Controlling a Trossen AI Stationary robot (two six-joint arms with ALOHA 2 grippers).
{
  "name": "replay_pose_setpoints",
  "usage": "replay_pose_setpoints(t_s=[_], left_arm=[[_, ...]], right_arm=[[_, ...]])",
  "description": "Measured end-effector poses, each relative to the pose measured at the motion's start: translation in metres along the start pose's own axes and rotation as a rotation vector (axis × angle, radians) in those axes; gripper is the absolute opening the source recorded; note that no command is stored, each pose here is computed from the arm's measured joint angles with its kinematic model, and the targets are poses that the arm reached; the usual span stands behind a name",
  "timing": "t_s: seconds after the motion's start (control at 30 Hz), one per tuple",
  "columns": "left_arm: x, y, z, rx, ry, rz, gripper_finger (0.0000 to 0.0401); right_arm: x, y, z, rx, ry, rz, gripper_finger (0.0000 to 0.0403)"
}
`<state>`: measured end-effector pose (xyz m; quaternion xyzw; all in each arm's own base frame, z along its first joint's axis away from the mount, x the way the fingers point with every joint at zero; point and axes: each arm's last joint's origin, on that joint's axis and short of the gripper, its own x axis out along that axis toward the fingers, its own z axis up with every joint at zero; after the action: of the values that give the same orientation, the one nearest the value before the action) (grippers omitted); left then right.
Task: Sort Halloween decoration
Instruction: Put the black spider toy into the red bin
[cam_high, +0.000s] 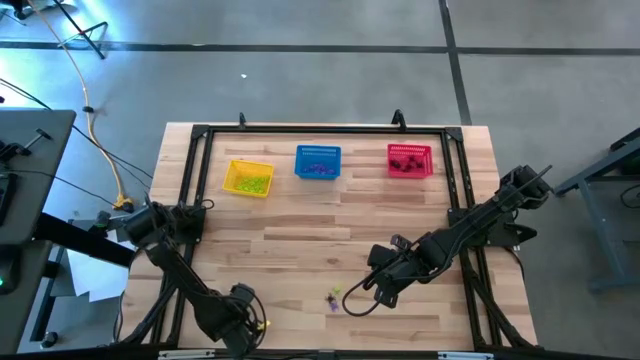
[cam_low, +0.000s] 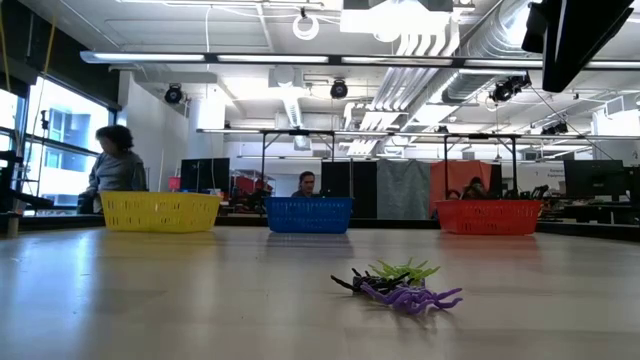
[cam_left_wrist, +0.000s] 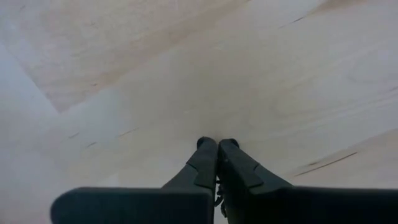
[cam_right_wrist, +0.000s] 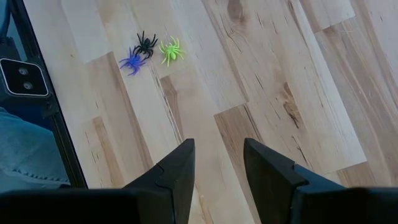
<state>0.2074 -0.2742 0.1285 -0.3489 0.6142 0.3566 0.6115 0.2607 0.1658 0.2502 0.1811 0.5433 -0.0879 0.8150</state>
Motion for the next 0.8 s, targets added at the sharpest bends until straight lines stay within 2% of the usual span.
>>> replay_pose_setpoints(t_s=[0.13,0.33,0.5,0.7,0.73,0.8], left_arm=[[-0.013,0.000,0.004,0.005,-0.064,-0.073,0.0000],[-0.041,-0.002,0.024,0.016,-0.263,-0.223,0.0000],[-0.066,-0.006,0.051,0.062,-0.541,-0.343,0.0000],[-0.094,-0.015,0.078,0.157,-0.853,-0.422,0.0000],[-0.098,-0.017,0.081,0.171,-0.898,-0.426,0.0000],[-0.106,-0.020,0.088,0.190,-0.980,-0.432,0.0000]], right_arm=[[0.000,0.000,0.000,0.000,0.000,0.000,0.0133],[0.000,0.000,0.000,0.000,0.000,0.000,0.0133],[0.000,0.000,0.000,0.000,0.000,0.000,0.0133],[0.000,0.000,0.000,0.000,0.000,0.000,0.0133],[0.000,0.000,0.000,-0.010,0.000,-0.001,0.0133],[0.000,-0.001,0.000,-0.113,-0.003,-0.013,0.0133]])
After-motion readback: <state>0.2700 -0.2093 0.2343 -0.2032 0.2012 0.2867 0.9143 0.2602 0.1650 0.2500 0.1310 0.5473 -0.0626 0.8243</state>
